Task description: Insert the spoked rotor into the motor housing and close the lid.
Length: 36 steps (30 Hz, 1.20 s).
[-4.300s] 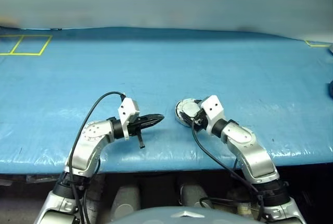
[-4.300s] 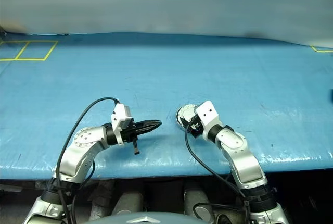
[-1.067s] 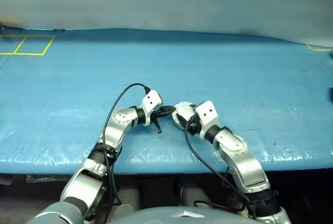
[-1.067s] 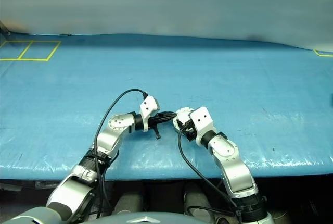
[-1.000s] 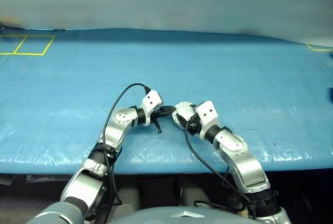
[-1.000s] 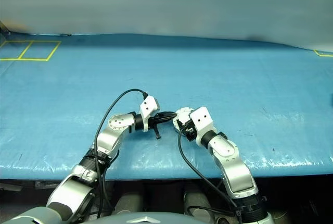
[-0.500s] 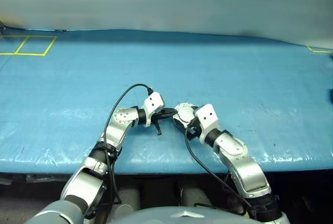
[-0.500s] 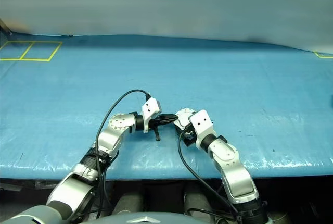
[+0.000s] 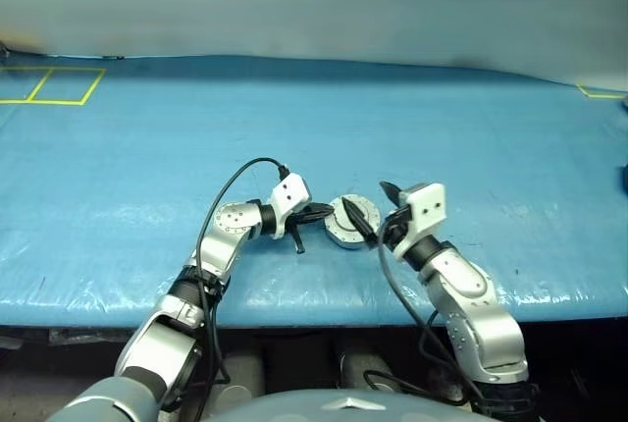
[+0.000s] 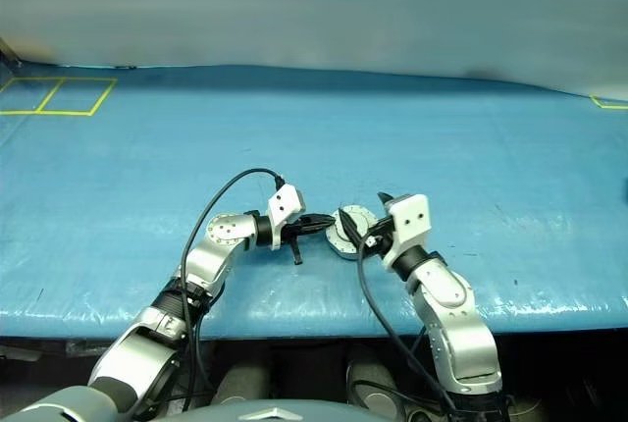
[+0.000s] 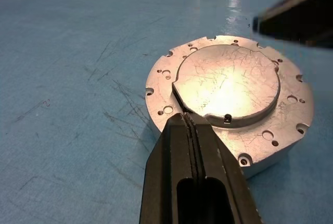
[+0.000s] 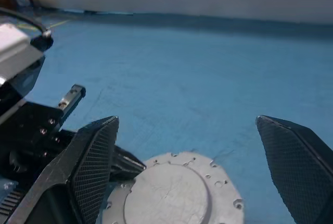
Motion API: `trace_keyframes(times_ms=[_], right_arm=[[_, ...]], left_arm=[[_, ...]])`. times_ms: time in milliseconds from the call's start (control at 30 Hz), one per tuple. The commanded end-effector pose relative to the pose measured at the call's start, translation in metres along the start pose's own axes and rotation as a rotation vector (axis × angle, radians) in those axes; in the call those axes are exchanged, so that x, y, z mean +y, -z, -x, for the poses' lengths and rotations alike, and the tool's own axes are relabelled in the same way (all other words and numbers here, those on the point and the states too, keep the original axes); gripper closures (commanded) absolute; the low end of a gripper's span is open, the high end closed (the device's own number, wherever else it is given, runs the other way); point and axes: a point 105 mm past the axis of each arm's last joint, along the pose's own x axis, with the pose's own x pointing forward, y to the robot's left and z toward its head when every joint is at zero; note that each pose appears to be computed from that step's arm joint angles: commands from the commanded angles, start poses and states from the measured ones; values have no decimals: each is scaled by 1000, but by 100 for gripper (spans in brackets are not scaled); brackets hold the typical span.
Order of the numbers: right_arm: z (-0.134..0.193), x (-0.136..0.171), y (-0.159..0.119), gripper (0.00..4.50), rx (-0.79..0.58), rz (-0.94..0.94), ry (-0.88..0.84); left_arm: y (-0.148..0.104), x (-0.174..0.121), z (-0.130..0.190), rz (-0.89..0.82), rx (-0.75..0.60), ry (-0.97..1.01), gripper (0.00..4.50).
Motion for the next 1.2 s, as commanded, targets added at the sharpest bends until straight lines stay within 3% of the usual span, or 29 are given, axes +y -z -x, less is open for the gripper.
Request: trace_keyframes(times_ms=[33, 133, 267, 567, 933, 1033, 1200], right_arm=[[17, -20, 8, 6, 39, -180, 87], [38, -28, 37, 6, 152, -484, 97], [57, -28, 56, 6, 255, -601, 97], [35, -2, 50, 6, 160, -838, -61], [17, -4, 64, 6, 143, -897, -18], [16, -3, 61, 65, 115, -906, -20], [17, 0, 58, 232, 94, -910, -30]], left_arm=[[14, -8, -3, 8, 58, 29, 450], [14, -8, -3, 4, 59, 31, 450], [14, -8, -2, 5, 60, 31, 450], [17, -5, 4, 9, 73, 22, 450], [21, -8, 7, 6, 88, 17, 450], [22, -8, 8, 4, 94, 18, 450], [25, -8, 7, -1, 106, 23, 450]])
